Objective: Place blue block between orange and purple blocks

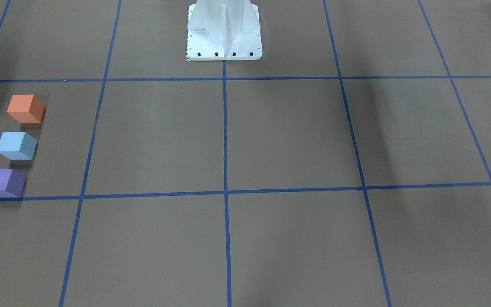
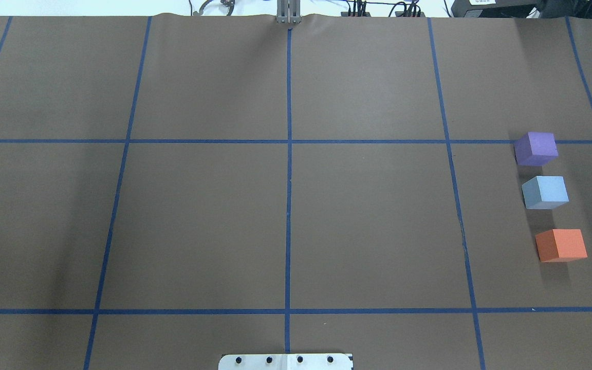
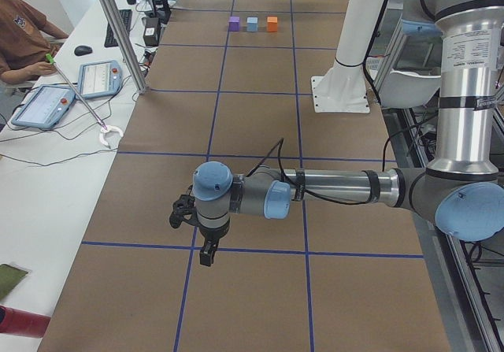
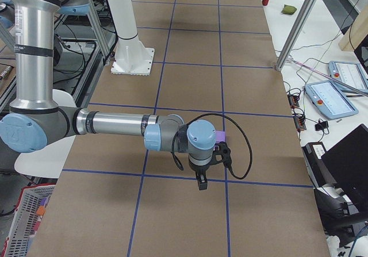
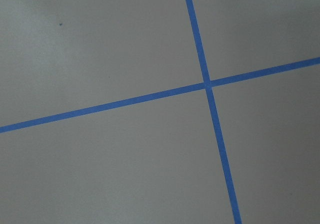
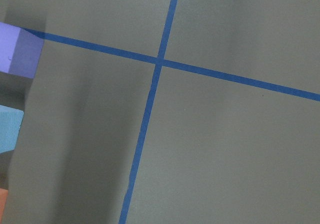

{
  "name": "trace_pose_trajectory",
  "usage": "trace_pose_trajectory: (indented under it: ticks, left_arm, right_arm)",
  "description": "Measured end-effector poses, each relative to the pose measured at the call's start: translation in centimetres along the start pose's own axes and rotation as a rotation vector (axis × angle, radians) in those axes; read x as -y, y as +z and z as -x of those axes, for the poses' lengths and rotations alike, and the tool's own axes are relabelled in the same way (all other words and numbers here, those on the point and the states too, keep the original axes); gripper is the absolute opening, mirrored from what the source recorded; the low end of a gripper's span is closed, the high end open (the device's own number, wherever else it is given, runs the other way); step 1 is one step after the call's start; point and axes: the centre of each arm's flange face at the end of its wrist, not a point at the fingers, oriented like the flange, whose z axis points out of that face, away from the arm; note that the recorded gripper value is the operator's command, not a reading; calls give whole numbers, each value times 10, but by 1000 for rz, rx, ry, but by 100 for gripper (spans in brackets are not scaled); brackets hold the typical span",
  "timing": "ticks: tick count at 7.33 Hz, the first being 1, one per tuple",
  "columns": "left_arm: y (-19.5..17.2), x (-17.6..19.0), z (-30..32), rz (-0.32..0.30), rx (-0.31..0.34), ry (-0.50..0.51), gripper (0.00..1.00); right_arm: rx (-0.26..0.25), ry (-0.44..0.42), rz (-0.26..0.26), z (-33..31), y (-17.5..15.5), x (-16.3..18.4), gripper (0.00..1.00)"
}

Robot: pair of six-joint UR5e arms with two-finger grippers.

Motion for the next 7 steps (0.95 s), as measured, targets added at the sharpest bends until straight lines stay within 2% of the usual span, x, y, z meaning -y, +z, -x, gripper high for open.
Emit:
trace_pose_trajectory:
  ticks: [7]
  left_arm:
    - [0, 0, 0, 1, 0, 0, 100]
  right_arm:
    - [7, -2, -5, 2, -1, 1, 100]
